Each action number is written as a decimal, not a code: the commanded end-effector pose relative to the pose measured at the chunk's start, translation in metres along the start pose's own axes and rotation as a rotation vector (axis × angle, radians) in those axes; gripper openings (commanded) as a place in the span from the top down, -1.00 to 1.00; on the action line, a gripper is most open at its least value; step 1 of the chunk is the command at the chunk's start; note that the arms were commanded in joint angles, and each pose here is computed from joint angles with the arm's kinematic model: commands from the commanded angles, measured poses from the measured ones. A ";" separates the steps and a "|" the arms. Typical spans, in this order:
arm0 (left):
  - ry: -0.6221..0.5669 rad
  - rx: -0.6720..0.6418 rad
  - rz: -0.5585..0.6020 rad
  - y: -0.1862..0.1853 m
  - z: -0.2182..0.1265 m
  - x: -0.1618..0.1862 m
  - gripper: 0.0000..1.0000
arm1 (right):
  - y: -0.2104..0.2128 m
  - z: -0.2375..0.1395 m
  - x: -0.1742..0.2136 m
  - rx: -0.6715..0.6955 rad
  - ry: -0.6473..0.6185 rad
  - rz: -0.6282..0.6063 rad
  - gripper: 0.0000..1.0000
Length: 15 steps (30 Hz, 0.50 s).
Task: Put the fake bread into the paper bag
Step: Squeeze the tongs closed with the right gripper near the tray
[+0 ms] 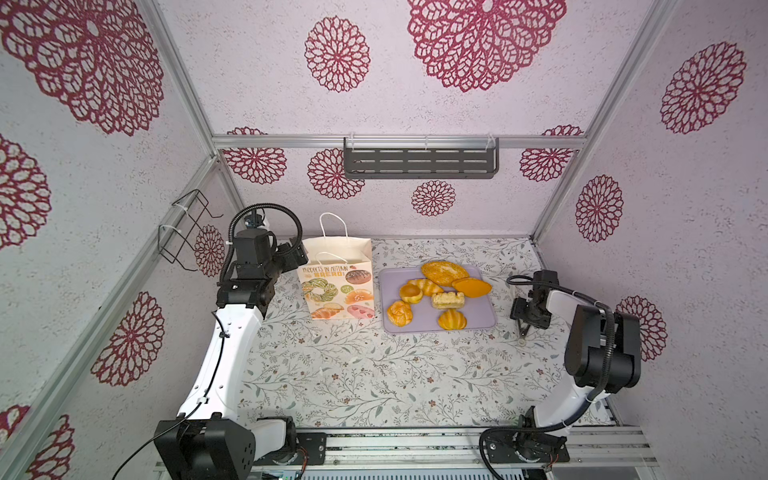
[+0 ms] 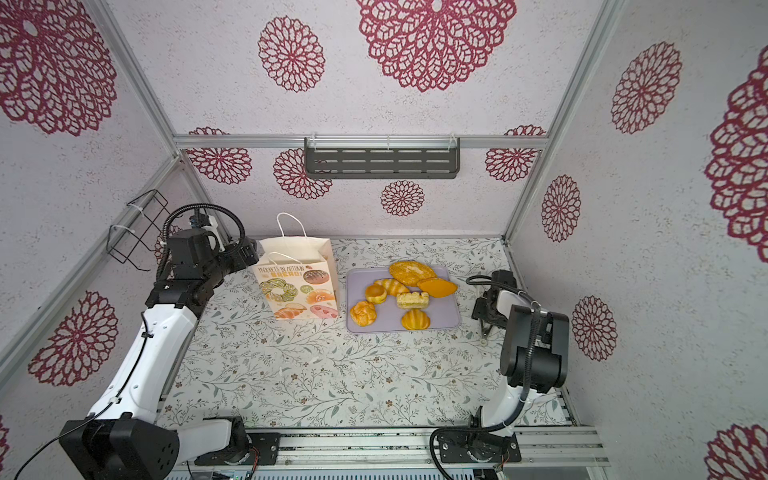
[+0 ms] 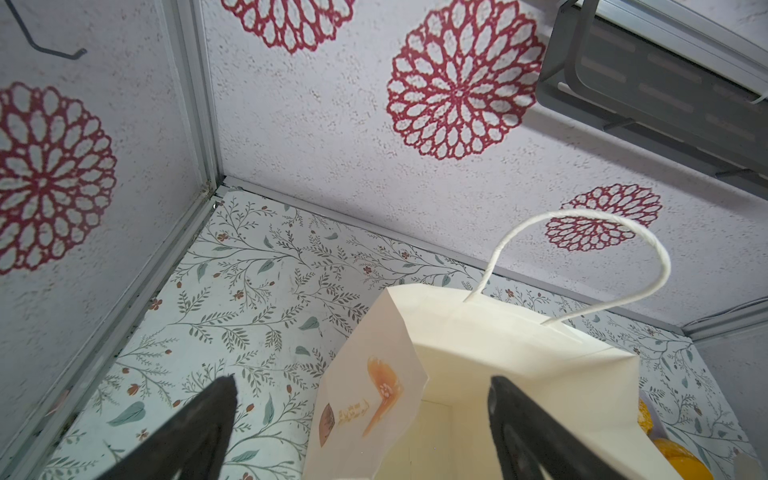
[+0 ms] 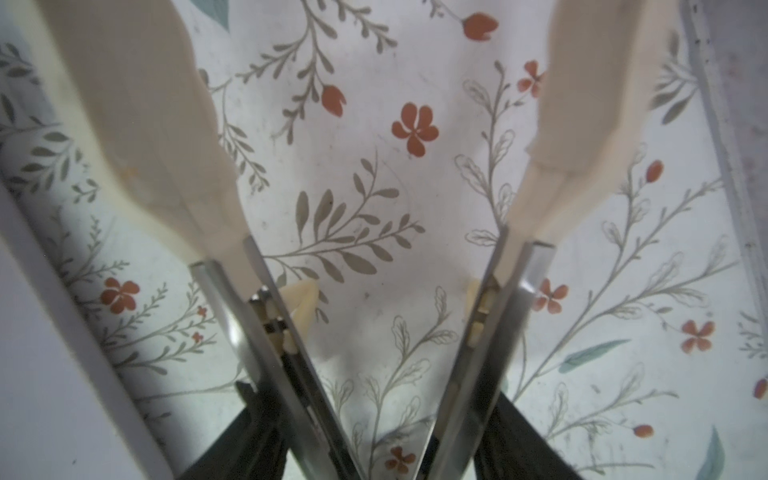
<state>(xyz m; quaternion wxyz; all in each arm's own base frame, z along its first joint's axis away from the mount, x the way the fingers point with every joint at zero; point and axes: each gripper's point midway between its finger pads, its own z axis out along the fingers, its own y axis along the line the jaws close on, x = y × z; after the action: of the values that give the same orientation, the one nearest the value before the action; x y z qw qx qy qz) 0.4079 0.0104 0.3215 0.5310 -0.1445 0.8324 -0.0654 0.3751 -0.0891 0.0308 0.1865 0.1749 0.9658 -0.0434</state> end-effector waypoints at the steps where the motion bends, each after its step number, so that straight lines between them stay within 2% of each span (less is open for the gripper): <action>1: -0.009 0.015 0.019 -0.004 0.003 0.001 -0.94 | -0.004 0.011 0.012 0.039 0.054 -0.022 -0.18; 6: -0.009 0.009 0.020 -0.003 0.003 0.001 -0.94 | -0.002 0.013 0.012 0.032 0.058 -0.019 0.04; 9: -0.009 0.011 0.020 -0.004 0.003 0.001 -0.94 | 0.002 0.008 0.009 0.003 0.046 -0.004 0.08; 15: -0.008 0.013 0.018 -0.004 0.003 0.001 -0.94 | 0.024 -0.026 -0.012 -0.141 -0.046 0.056 0.12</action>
<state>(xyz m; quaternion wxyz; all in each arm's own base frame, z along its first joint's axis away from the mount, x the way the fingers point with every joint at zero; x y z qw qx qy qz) 0.4078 0.0086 0.3177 0.5277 -0.1417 0.8350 -0.0651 0.3822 -0.0821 0.0342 0.1973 0.1755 0.9642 -0.0236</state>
